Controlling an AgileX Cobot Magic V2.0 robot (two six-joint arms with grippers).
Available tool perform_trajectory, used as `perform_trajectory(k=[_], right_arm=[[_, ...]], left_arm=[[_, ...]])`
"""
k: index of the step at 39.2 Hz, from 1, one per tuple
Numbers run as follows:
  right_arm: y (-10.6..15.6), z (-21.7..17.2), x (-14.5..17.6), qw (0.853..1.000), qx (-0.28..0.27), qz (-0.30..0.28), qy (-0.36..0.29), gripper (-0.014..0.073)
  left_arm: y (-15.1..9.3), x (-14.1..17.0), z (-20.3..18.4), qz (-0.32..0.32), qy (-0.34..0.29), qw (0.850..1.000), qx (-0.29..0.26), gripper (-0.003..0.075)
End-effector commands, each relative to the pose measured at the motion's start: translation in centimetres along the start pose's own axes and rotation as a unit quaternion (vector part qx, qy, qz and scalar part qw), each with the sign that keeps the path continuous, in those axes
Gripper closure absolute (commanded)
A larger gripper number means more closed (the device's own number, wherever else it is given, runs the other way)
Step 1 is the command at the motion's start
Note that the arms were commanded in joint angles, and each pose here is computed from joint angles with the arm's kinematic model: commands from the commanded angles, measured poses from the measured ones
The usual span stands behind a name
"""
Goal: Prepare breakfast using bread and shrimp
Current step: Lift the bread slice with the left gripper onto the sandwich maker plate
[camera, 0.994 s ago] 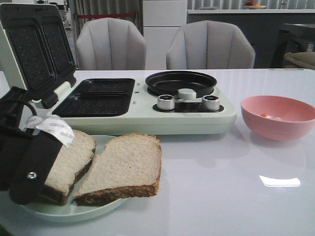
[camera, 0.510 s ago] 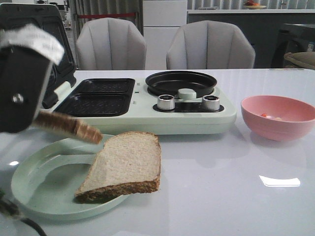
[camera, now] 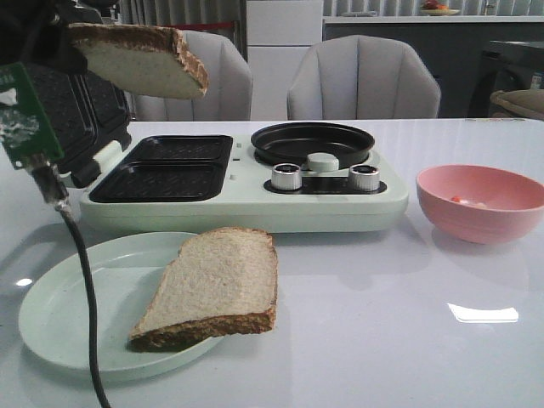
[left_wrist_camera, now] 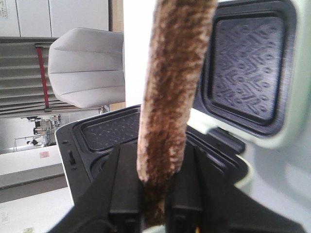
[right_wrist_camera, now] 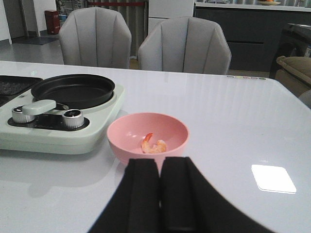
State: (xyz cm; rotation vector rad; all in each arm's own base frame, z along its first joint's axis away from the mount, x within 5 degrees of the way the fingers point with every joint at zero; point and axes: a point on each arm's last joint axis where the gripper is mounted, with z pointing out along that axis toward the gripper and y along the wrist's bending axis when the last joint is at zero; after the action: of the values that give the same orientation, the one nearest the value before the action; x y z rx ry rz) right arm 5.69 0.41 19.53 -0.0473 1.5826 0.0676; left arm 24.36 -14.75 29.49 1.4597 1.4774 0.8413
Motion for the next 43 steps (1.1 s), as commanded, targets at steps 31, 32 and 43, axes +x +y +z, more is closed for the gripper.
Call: perform_trajectory(k=[31, 32, 43], right_arm=[[0.0, -0.3, -1.2, 0.998, -0.002, -0.003, -0.056, 0.0461], [0.0, -0.3, -1.2, 0.998, -0.002, -0.003, -0.056, 0.0461], [0.0, -0.3, -1.2, 0.998, -0.002, -0.003, -0.056, 0.0461]], left_arm=[[4.2, 1.8, 18.3, -0.018, 0.016, 1.000, -0.003, 0.0607], [4.2, 1.7, 18.6, -0.019, 0.016, 1.000, -0.003, 0.0607], [2.9, 1.5, 20.7, -0.031, 0.022, 0.999, 0.012, 0.0608]])
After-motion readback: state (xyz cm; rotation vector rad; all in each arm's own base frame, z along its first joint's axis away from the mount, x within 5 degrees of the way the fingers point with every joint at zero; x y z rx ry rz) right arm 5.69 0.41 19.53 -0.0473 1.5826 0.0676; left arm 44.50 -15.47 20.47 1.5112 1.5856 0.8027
